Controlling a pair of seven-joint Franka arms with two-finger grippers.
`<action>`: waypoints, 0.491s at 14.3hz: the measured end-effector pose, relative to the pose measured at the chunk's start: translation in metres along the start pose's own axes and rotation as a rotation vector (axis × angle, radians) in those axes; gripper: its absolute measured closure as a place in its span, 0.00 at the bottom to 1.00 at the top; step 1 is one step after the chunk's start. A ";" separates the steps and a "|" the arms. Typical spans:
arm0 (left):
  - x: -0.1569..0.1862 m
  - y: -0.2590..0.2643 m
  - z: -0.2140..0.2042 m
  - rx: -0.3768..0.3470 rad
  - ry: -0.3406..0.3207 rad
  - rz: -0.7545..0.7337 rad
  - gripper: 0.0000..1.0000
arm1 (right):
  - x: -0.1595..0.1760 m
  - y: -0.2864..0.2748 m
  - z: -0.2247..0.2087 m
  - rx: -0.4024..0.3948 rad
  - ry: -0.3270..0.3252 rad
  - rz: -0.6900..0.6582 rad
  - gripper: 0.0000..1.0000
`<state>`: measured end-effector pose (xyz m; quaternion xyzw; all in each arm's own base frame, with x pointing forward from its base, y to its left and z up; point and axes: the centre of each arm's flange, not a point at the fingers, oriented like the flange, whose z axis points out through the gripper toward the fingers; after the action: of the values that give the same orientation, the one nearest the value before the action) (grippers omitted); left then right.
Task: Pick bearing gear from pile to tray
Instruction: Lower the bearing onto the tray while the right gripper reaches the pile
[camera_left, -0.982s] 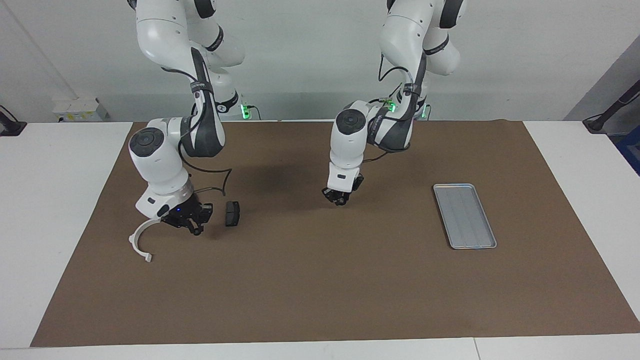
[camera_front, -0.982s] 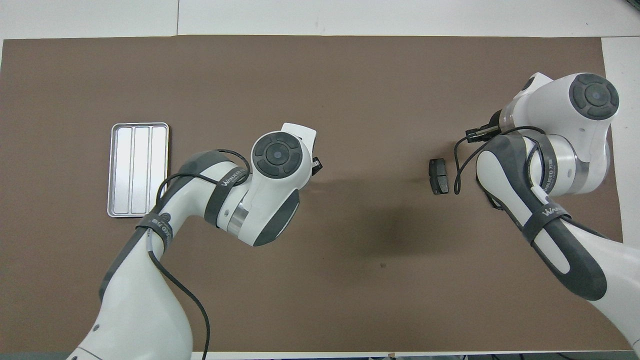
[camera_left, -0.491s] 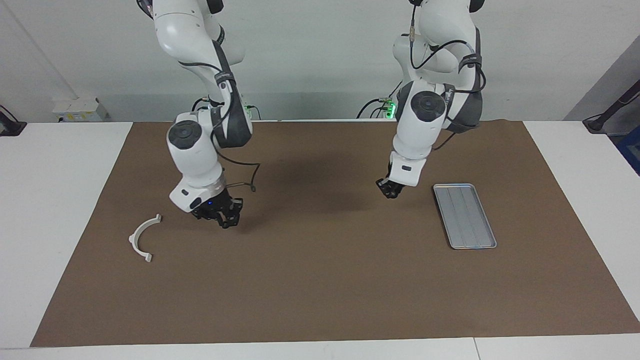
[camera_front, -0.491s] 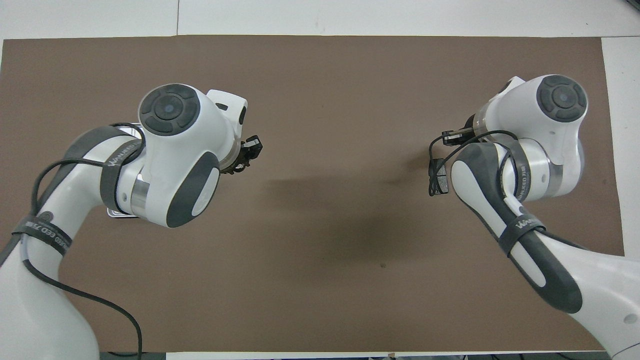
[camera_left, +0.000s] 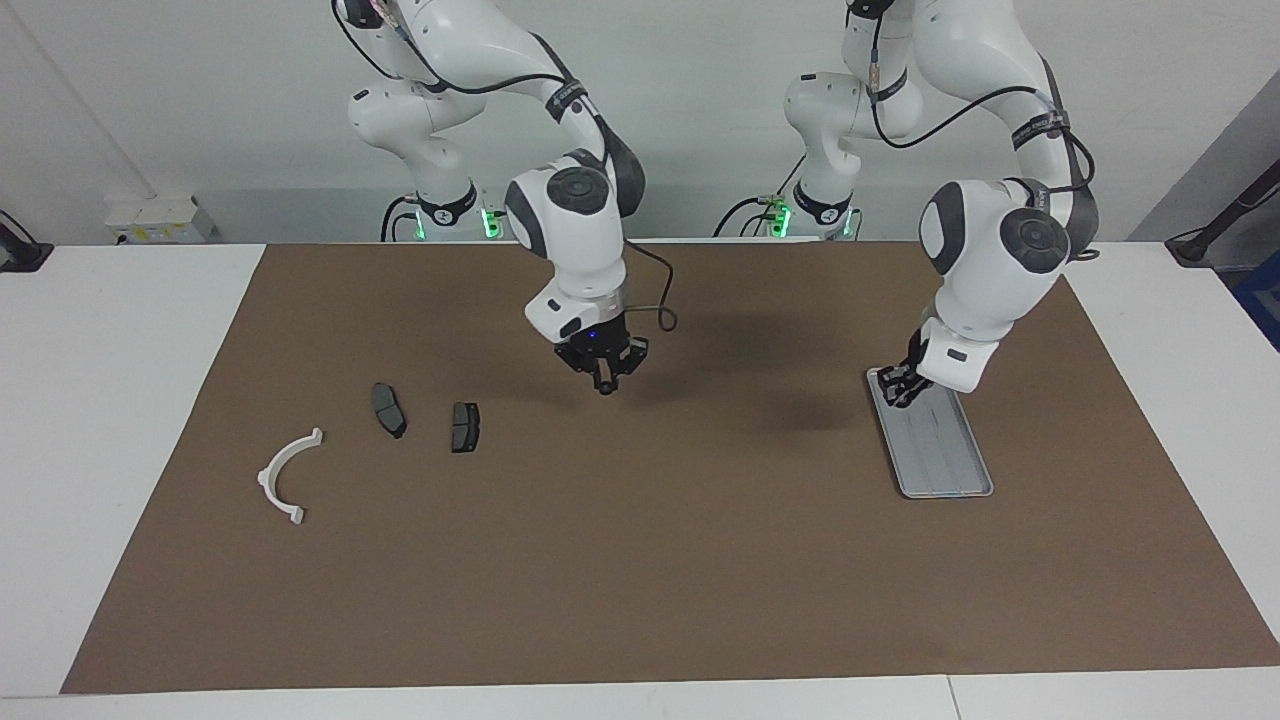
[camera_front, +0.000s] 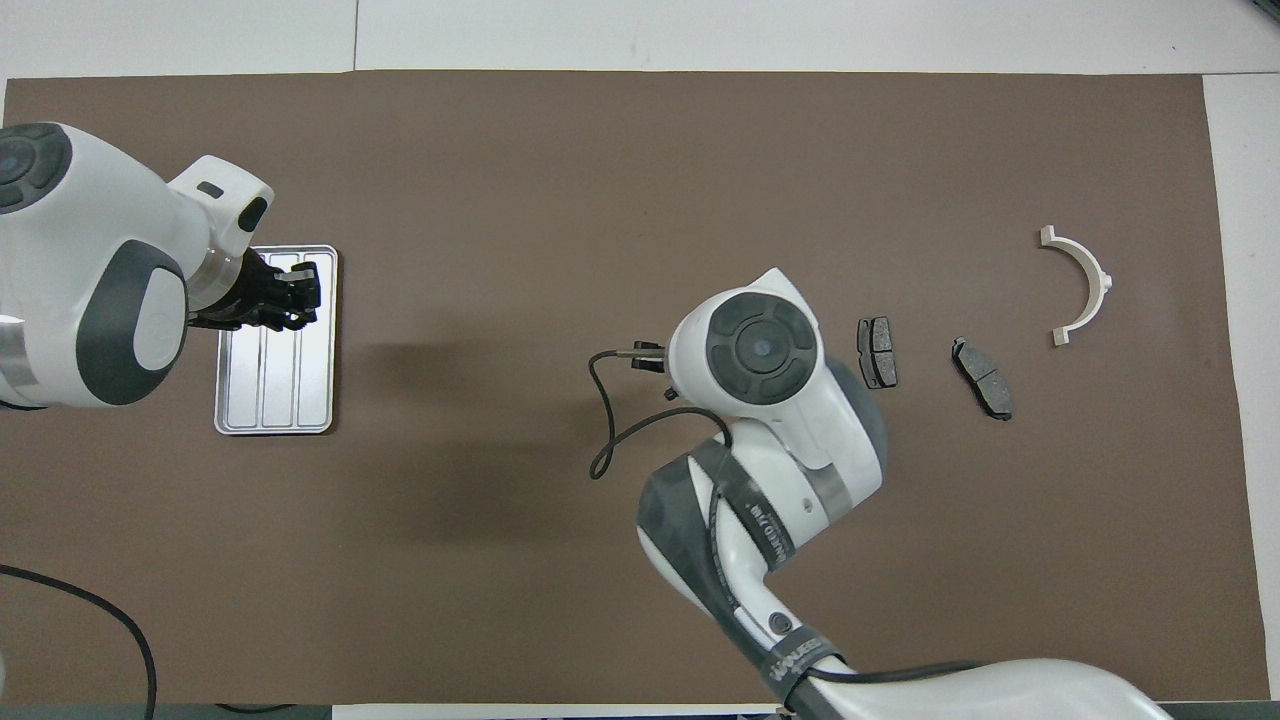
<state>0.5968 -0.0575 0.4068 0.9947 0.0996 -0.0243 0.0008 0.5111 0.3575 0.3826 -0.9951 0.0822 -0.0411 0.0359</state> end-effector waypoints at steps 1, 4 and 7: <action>0.002 -0.014 0.006 -0.008 0.024 0.003 0.66 | -0.022 -0.020 0.003 0.000 -0.008 0.006 0.77; -0.004 -0.037 0.027 -0.019 0.068 0.014 0.66 | -0.060 -0.049 0.032 -0.026 -0.038 -0.006 0.77; -0.012 -0.052 0.046 -0.024 0.094 0.015 0.66 | -0.053 -0.046 0.072 -0.033 -0.038 0.005 0.77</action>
<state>0.5726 -0.0095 0.3621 0.9954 0.0925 0.0236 0.0084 0.4723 0.4160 0.3109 -0.9960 0.0845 -0.0207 0.0209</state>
